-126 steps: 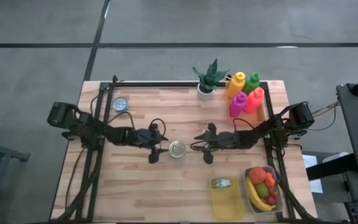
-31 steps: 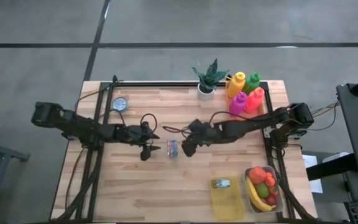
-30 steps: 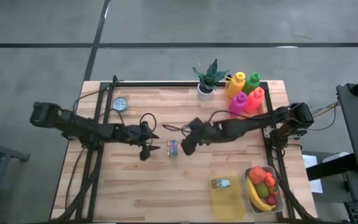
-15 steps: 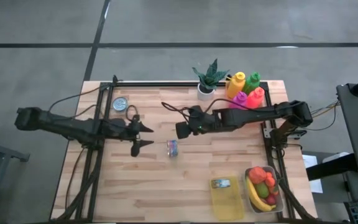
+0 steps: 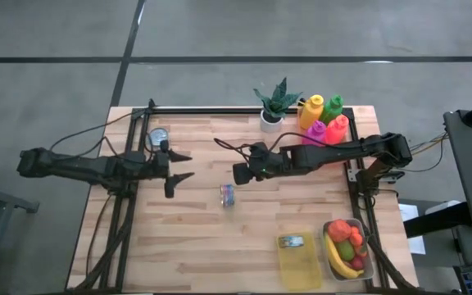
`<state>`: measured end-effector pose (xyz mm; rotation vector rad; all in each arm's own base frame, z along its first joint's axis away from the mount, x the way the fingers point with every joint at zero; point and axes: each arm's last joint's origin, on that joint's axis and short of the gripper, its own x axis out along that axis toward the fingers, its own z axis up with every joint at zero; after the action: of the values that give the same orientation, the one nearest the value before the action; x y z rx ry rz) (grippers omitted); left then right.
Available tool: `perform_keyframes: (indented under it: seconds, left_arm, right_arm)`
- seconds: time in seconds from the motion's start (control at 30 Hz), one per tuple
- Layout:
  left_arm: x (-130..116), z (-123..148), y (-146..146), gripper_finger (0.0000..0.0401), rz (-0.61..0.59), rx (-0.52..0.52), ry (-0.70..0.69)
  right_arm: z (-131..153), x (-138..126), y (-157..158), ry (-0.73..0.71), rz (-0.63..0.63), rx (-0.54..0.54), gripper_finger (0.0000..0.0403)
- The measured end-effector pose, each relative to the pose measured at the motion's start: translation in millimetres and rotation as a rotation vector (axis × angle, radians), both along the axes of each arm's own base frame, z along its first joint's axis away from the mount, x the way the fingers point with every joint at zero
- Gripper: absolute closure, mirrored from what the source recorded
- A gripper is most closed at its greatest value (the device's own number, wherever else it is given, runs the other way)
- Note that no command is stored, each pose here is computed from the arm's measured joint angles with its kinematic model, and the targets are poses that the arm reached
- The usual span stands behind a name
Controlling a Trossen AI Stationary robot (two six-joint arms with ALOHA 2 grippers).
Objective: Pick & Place Food Item
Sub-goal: Put the blue and pink tuna can into the yellow bin
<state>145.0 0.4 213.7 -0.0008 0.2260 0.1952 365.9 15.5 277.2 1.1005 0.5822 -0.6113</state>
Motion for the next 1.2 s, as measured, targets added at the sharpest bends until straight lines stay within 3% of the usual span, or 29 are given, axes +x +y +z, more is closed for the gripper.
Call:
perform_keyframes:
  seconds: [0.63, 1.2]
  left_arm:
    - [-0.2, -2.7, 0.0, 0.0138, 0.0, 0.0, 0.019]
    - [-0.2, -2.7, 0.0, 0.0138, 0.0, -0.002, 0.019]
  right_arm:
    - [1.7, 1.5, 2.3, -0.015, 0.051, -0.041, 0.0213]
    - [2.1, 1.0, 2.3, -0.022, 0.011, -0.015, 0.0211]
